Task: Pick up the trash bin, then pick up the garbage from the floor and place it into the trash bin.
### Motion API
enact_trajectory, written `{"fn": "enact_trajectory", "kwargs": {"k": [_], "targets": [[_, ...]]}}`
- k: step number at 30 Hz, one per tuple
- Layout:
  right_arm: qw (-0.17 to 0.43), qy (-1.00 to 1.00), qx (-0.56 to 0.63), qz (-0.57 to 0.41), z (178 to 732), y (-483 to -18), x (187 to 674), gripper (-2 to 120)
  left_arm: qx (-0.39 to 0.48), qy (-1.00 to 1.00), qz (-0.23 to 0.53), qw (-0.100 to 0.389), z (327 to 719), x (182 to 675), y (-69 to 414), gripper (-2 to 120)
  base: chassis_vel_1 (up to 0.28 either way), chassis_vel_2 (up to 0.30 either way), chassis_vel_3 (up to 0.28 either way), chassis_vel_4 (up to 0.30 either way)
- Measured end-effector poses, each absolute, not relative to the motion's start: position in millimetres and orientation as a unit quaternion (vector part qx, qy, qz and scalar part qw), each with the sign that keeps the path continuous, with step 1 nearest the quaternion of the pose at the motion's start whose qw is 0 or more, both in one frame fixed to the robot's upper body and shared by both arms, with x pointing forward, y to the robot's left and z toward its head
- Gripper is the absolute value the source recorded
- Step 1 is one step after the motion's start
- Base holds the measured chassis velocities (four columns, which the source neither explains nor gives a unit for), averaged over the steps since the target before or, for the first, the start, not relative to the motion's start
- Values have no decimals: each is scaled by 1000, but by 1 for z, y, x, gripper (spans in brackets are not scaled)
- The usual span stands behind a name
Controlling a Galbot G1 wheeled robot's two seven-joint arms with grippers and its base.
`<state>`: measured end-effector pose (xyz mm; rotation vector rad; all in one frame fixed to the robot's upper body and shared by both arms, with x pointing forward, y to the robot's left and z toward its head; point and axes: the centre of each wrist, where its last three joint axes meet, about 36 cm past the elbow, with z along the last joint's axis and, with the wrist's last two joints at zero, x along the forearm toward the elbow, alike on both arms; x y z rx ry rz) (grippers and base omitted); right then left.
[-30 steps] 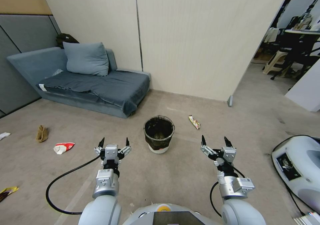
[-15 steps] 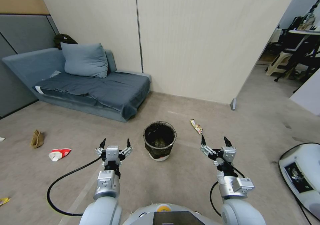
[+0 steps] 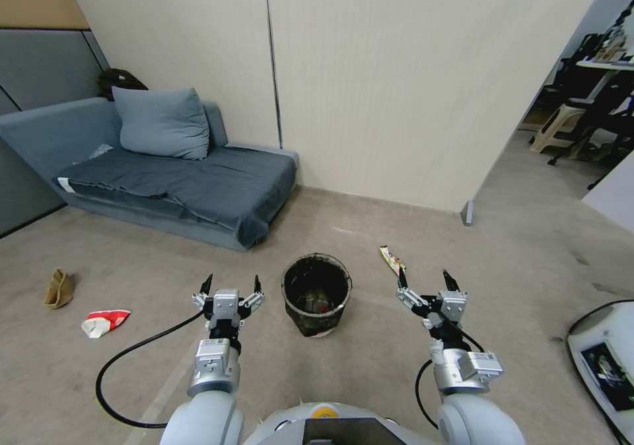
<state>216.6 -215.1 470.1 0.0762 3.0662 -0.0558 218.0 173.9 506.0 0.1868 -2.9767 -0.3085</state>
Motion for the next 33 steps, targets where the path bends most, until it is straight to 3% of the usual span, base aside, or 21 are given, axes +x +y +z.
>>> {"fn": "enact_trajectory", "kwargs": {"k": [19, 26, 33], "targets": [[59, 997, 10, -44, 458, -217, 218, 100, 37, -991, -96, 80, 497, 216, 166, 100, -10, 11, 8, -6], [56, 997, 11, -49, 457, -217, 219, 100, -42, -995, -36, 79, 487, 220, 166, 100, 0, 0, 0, 0], [55, 997, 13, -51, 456, -217, 219, 100, -89, -992, -24, 87, 478, 224, 174, 100, 0, 0, 0, 0]]}}
